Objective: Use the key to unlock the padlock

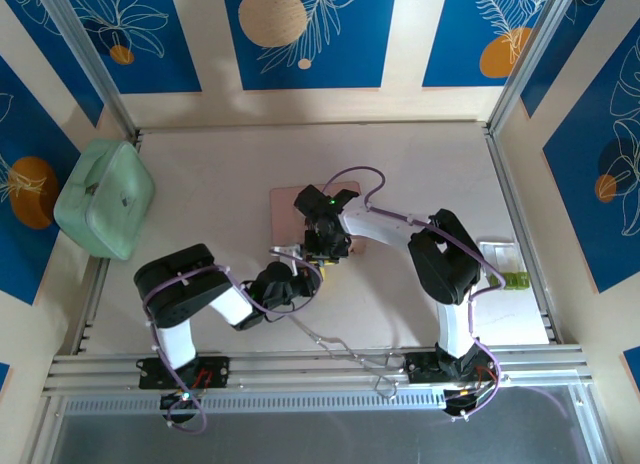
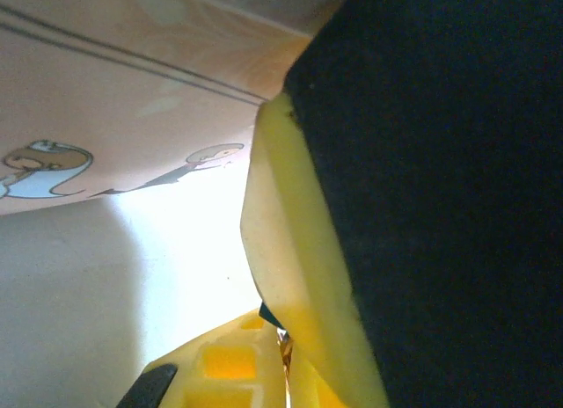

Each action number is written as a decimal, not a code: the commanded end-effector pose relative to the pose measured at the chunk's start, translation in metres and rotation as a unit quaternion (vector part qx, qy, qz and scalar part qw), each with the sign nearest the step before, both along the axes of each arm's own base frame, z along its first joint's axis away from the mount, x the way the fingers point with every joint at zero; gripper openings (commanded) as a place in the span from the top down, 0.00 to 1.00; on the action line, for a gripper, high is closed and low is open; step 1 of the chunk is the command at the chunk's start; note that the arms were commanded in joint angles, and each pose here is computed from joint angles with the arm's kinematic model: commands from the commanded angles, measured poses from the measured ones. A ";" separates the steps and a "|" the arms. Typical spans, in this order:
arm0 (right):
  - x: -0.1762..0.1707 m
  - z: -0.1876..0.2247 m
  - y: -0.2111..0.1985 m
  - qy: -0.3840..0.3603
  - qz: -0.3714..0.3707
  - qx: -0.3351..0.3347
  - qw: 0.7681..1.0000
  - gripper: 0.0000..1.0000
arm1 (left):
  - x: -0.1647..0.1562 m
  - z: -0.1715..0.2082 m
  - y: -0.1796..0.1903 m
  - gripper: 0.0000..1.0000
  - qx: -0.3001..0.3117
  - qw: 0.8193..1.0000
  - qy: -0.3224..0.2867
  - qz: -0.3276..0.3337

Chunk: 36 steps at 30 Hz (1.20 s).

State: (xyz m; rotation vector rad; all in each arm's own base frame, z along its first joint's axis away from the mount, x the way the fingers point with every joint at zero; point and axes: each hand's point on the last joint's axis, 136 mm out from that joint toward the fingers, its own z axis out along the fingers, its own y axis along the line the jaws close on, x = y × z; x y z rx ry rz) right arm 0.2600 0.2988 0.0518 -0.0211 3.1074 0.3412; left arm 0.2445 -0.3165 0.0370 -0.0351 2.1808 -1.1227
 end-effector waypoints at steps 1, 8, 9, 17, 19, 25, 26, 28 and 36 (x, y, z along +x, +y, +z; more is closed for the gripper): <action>-0.005 0.012 0.004 0.007 -0.006 0.037 0.999 0.61 | 0.008 0.026 -0.008 1.00 -0.046 0.999 -0.009 -0.003; 0.005 0.038 0.001 -0.054 -0.023 0.080 0.995 0.39 | 0.009 0.033 -0.012 1.00 -0.075 0.997 0.004 -0.002; 0.006 0.042 0.002 -0.068 -0.025 0.099 0.992 0.38 | 0.009 0.034 -0.012 1.00 -0.079 0.997 0.005 -0.002; 0.008 0.066 0.005 -0.167 -0.025 0.305 0.937 0.35 | 0.011 0.042 -0.010 1.00 -0.115 0.993 0.014 0.001; 0.007 0.065 0.006 -0.174 -0.018 0.332 0.927 0.37 | 0.011 0.044 -0.010 1.00 -0.125 0.992 0.016 0.002; 0.007 0.049 0.002 -0.165 -0.020 0.358 0.919 0.43 | 0.011 0.049 -0.011 1.00 -0.142 0.990 0.017 -0.004; 0.006 0.048 0.002 -0.165 -0.017 0.361 0.918 0.44 | 0.011 0.050 -0.012 1.00 -0.142 0.990 0.016 -0.007; 0.008 0.046 0.000 -0.166 -0.021 0.362 0.917 0.44 | 0.010 0.049 -0.013 1.00 -0.139 0.990 0.018 -0.010; 0.014 0.030 -0.013 -0.157 -0.034 0.347 0.924 0.45 | 0.010 0.048 -0.013 1.00 -0.149 0.988 0.026 -0.010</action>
